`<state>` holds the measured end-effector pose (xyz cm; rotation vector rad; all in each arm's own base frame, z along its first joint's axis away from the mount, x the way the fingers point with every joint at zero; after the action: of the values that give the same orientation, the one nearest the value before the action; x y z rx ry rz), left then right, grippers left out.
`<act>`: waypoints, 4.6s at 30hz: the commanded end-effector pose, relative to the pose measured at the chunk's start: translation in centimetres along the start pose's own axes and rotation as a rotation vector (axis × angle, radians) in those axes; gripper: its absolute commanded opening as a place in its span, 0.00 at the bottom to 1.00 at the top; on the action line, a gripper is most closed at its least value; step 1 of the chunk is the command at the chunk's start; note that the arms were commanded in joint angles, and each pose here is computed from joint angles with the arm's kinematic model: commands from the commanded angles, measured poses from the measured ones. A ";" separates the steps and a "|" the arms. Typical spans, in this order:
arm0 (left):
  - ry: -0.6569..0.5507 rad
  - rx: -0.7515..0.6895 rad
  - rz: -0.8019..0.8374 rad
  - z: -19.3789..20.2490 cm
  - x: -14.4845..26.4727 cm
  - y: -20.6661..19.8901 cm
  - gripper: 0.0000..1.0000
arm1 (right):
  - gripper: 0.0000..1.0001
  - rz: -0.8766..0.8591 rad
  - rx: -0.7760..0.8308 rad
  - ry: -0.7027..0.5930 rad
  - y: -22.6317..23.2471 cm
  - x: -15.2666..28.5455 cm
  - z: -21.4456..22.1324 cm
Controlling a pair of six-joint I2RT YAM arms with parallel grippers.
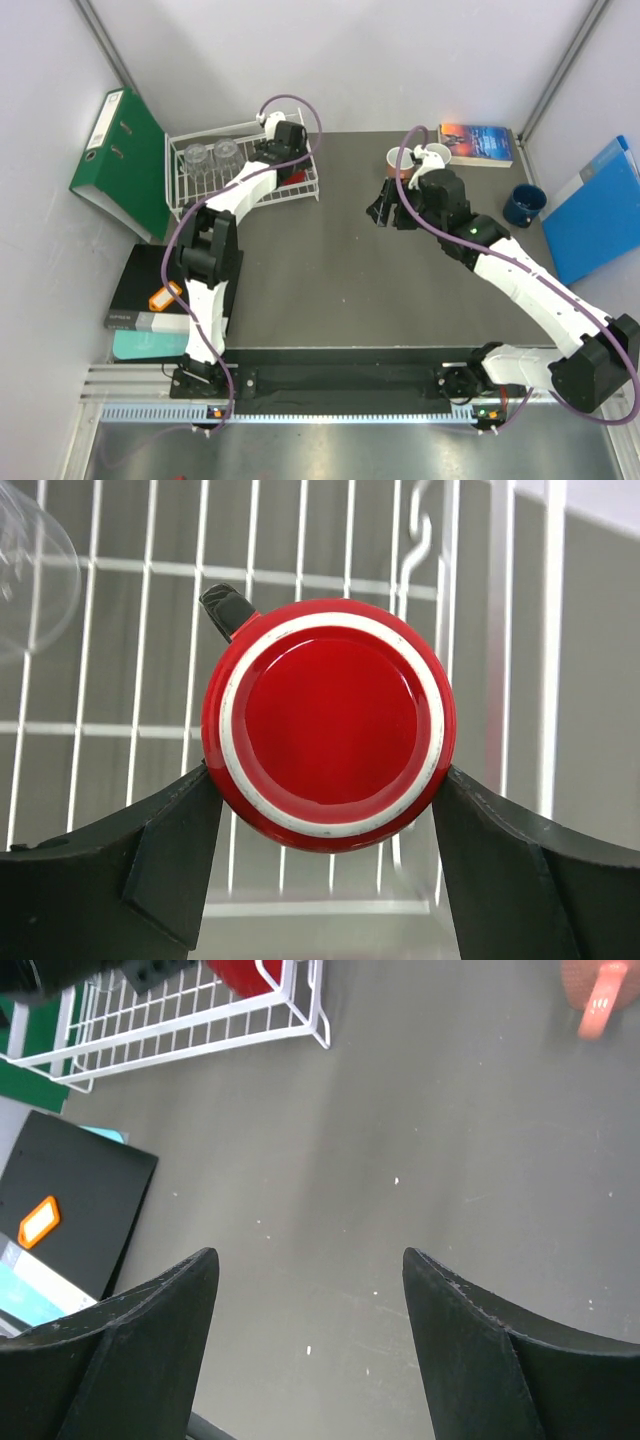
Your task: Unload the cups from the dish rack
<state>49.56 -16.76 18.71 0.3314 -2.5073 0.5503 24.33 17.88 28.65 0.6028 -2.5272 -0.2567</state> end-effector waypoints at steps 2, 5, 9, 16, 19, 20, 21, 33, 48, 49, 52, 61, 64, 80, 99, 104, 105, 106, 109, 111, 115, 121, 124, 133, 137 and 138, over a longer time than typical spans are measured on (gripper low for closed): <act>-0.012 -0.009 0.001 -1.2 3.3 0.3 0.00 | 0.73 -0.041 -0.006 -0.049 0.7 0.0 -0.5; -0.004 -0.018 -0.003 -1.2 3.4 0.5 0.26 | 0.73 -0.046 -0.006 -0.045 0.7 -0.1 -0.5; -0.014 -0.013 0.008 -1.7 3.8 0.2 0.72 | 0.74 -0.048 -0.006 -0.046 0.8 -0.2 -0.6; -0.029 -0.010 -0.009 -2.3 3.6 -0.1 0.99 | 0.74 -0.047 -0.003 -0.044 0.8 -0.1 -0.5; -0.039 -0.005 -0.009 -2.6 3.8 -0.3 0.99 | 0.74 -0.049 -0.003 -0.045 0.7 0.0 -0.4; -0.047 -0.003 -0.020 -2.7 3.8 -0.2 0.99 | 0.74 -0.047 -0.003 -0.043 0.7 0.0 -0.4; -0.051 -0.001 -0.017 -2.8 3.8 -0.3 0.99 | 0.74 -0.047 -0.004 -0.043 0.7 0.0 -0.3; -0.016 -0.003 -0.041 -2.4 1.5 -0.2 0.99 | 0.74 -0.033 -0.005 -0.028 0.4 -0.1 0.2; 0.057 -0.003 -0.063 -0.3 -0.9 0.9 0.99 | 0.74 -0.023 -0.002 -0.006 0.2 -0.6 0.9; 0.060 -0.005 -0.059 -0.2 -1.0 0.8 0.99 | 0.74 -0.019 -0.002 -0.004 0.1 -0.6 0.9; 0.093 -0.018 -0.070 0.4 -1.5 1.0 0.99 | 0.74 -0.019 0.000 0.001 0.1 -0.6 1.0; 0.163 -0.043 -0.118 1.9 -2.2 1.9 0.99 | 0.75 -0.008 0.001 0.014 -0.2 -0.7 1.5; 0.188 -0.042 -0.147 1.8 -2.0 2.1 0.99 | 0.75 -0.006 0.001 0.015 -0.2 -0.8 1.6; 0.320 0.040 -0.154 0.0 0.8 1.0 0.95 | 0.76 -0.013 -0.019 0.005 0.1 -1.2 1.2; 0.401 0.006 -0.209 2.3 -1.2 2.1 0.99 | 0.76 0.002 -0.031 0.022 -0.1 -1.5 1.7; 0.401 -0.024 -0.246 2.7 -1.4 2.8 0.99 | 0.76 0.004 -0.032 0.028 -0.2 -1.6 1.8; 0.405 -0.035 -0.259 2.9 -1.4 2.9 0.99 | 0.76 0.005 -0.031 0.026 -0.2 -1.6 1.8; 0.401 -0.042 -0.272 2.8 -1.2 3.2 0.99 | 0.77 0.007 -0.031 0.022 -0.2 -1.5 1.7; 0.381 -0.077 -0.315 2.5 -0.8 4.0 0.99 | 0.77 0.013 -0.032 0.012 -0.2 -1.4 1.5; 0.377 -0.104 -0.347 2.5 -0.7 4.6 0.99 | 0.77 0.015 -0.031 0.009 -0.2 -1.4 1.4; 0.396 -0.129 -0.396 2.6 -0.2 5.7 0.99 | 0.77 0.014 -0.036 -0.003 -0.1 -1.1 1.1; 0.402 -0.140 -0.424 2.6 0.2 6.3 0.97 | 0.77 0.013 -0.035 -0.010 -0.1 -1.0 1.1; 0.395 -0.127 -0.419 2.4 0.5 6.2 0.91 | 0.77 0.010 -0.035 -0.009 -0.1 -1.0 1.2; 0.383 -0.062 -0.343 1.3 1.7 5.2 0.00 | 0.77 0.003 -0.027 -0.011 -0.1 -0.9 1.2; 0.331 -0.014 -0.264 -1.0 3.8 4.1 0.00 | 0.77 0.006 -0.013 -0.020 -0.1 -0.8 0.7; 0.313 -0.006 -0.228 -1.7 4.4 3.7 0.00 | 0.77 0.009 -0.009 -0.023 -0.1 -0.8 0.6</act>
<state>47.86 -13.60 18.96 0.5395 -2.1810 0.4404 24.42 17.96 25.98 0.5512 -2.4765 -0.2635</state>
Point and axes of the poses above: each gripper's point midway between its finger pads, its own x axis back along the fingers, its own y axis along the line the jaws close on, z = x × y, the point moved 9 cm from there along x, back along the fingers, and after that the axes turned 8 degrees about x, right-handed, at the moved point
